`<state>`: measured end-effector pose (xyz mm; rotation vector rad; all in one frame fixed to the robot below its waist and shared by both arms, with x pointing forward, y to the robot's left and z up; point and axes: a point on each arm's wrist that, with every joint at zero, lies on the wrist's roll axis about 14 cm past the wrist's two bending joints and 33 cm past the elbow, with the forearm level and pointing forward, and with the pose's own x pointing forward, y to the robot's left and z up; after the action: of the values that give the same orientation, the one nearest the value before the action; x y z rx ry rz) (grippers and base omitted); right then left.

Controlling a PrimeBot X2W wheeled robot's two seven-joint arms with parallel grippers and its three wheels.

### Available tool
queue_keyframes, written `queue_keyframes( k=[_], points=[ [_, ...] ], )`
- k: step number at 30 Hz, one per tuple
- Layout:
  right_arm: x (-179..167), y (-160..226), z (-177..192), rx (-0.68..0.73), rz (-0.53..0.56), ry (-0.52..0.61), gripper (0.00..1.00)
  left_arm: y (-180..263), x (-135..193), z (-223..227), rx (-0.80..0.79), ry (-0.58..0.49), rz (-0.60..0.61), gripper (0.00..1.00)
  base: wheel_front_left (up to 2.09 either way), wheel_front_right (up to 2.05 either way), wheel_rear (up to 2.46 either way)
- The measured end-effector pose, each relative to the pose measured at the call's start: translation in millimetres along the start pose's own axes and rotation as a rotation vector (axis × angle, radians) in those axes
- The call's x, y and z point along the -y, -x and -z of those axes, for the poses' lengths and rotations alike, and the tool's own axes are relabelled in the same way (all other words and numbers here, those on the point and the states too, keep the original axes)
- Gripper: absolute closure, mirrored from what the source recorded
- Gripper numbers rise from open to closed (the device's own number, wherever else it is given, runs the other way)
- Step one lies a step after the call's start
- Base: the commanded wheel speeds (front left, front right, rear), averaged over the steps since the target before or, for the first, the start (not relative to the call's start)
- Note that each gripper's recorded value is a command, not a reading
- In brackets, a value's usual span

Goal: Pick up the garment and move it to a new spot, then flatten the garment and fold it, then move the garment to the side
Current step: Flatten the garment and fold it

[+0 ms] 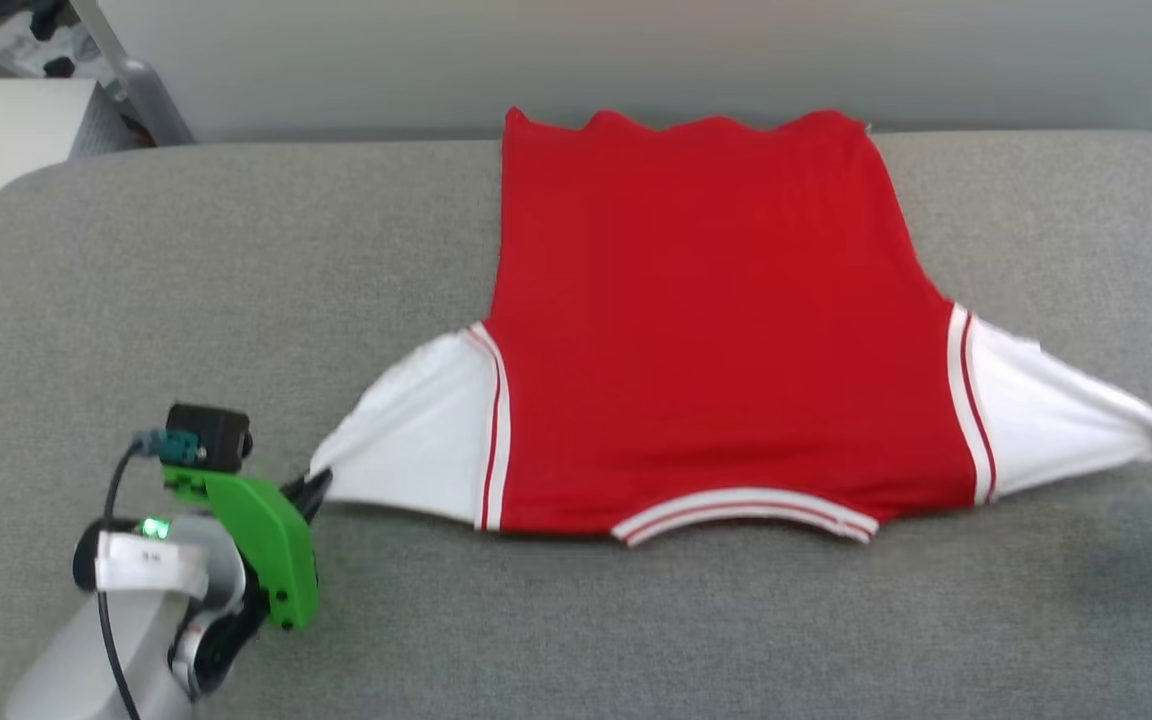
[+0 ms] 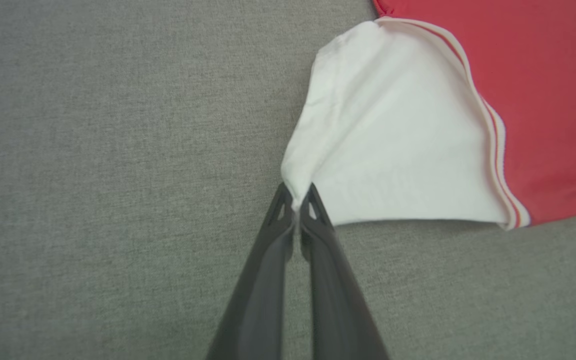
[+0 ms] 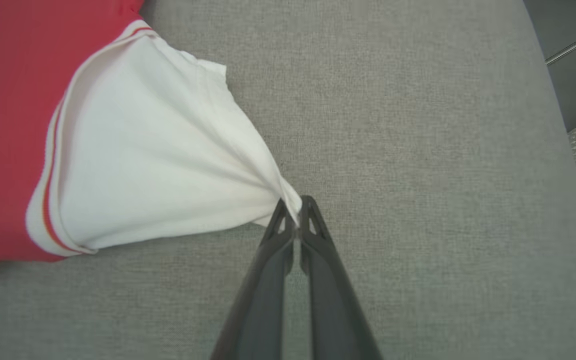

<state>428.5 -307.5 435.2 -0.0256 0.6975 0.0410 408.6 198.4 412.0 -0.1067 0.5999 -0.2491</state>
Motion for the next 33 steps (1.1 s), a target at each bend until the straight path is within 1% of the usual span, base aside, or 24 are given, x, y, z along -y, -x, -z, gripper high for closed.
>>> queue_keyframes(
  k=[3, 6, 12, 17, 20, 24, 27, 28, 33],
  points=[
    [3, 14, 22, -0.052, -0.004, -0.030, 1.00, 17, 1, 21, -0.068, -0.016, -0.013, 1.00, 0.00, 0.00, 0.00],
    [3, 29, 50, -0.126, -0.014, -0.054, 1.00, 33, 8, 37, -0.108, 0.010, -0.011, 1.00, 0.00, 0.00, 0.00],
    [6, 56, 80, -0.205, -0.021, -0.086, 1.00, 58, 22, 55, -0.177, 0.045, 0.019, 1.00, 0.00, 0.00, 0.00],
    [3, 67, 90, -0.236, -0.018, -0.103, 1.00, 70, 35, 65, -0.233, 0.049, 0.055, 1.00, 0.00, 0.00, 0.00],
    [0, 69, 89, -0.239, -0.015, -0.105, 1.00, 71, 46, 69, -0.257, 0.063, 0.086, 1.00, 0.00, 0.00, 0.00],
    [-6, 69, 87, -0.255, -0.017, -0.092, 1.00, 71, 53, 67, -0.263, 0.065, 0.106, 1.00, 0.00, 0.00, 0.00],
    [-9, 69, 83, -0.273, -0.018, -0.055, 1.00, 70, 58, 64, -0.265, 0.045, 0.123, 1.00, 0.00, 0.00, 0.00],
    [-10, 69, 78, -0.262, -0.019, -0.048, 0.00, 70, 60, 62, -0.262, 0.045, 0.132, 1.00, 0.00, 0.00, 0.00],
    [-26, 62, 55, -0.239, -0.080, -0.047, 0.00, 69, 80, 52, -0.252, 0.052, 0.187, 1.00, 0.00, 0.00, 0.00]
  ],
)
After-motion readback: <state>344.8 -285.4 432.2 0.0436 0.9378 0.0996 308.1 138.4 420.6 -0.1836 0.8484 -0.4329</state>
